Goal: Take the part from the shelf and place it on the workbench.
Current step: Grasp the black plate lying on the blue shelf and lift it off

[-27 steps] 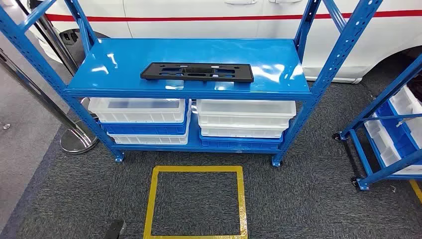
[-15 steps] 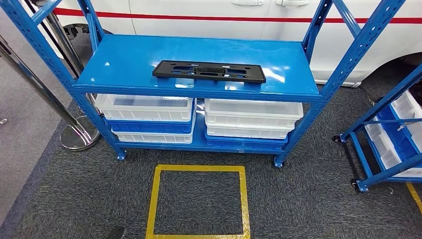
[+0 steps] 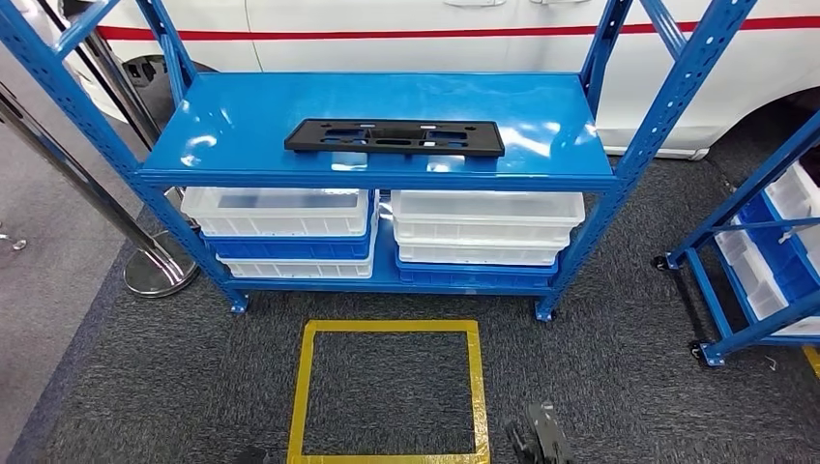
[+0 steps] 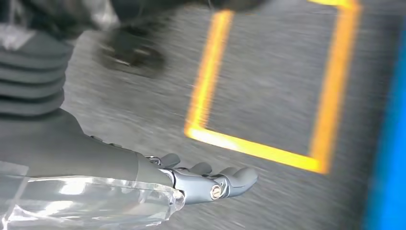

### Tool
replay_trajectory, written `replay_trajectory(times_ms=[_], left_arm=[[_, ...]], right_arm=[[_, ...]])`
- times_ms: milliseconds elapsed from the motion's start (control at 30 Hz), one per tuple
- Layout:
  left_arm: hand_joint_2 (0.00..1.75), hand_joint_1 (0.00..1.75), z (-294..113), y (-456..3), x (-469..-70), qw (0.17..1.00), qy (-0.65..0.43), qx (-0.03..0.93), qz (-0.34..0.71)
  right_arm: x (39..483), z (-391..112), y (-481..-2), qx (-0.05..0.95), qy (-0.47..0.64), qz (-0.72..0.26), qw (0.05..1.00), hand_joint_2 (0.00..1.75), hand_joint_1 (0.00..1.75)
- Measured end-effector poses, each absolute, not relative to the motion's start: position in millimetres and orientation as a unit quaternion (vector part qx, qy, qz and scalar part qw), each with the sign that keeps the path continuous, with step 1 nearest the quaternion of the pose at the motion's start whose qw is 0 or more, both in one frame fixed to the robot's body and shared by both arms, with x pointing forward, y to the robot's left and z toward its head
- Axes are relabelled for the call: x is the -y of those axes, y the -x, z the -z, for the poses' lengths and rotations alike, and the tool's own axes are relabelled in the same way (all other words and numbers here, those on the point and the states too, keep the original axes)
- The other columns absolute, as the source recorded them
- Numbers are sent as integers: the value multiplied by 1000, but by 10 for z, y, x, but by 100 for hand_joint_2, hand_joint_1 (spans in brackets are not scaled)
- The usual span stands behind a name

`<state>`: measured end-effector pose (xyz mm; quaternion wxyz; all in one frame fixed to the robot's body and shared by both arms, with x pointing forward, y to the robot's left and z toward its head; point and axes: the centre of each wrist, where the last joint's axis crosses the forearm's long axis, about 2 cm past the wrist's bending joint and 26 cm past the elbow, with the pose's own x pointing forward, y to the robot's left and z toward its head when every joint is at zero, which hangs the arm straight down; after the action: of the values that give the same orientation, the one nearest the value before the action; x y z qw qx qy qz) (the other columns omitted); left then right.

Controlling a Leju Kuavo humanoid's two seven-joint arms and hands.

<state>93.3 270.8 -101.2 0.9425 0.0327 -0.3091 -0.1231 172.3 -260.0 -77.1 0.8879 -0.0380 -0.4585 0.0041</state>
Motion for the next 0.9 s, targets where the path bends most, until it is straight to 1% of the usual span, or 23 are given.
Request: replay_trajectory(times_ms=[267, 467, 633, 767, 900], left_arm=[[0, 0, 1020, -911, -2688, 943, -28, 302, 134], [0, 0, 1013, -939, -2656, 943, -21, 302, 140], [0, 0, 1010, -948, -2639, 942, -18, 301, 146], [0, 0, 1005, -969, -2607, 942, -11, 300, 150], [0, 0, 1002, -986, -2597, 942, -6, 299, 155]], right_arm=[[2613, 441, -2348, 551, 76, -46, 830, 0, 0], [2569, 34, -2884, 626, 115, -104, 764, 0, 0], [2475, -288, -3200, 662, 161, -173, 711, 0, 0], [2380, -638, -3489, 694, 206, -227, 651, 0, 0], [2250, -934, -3671, 718, 245, -274, 591, 0, 0]])
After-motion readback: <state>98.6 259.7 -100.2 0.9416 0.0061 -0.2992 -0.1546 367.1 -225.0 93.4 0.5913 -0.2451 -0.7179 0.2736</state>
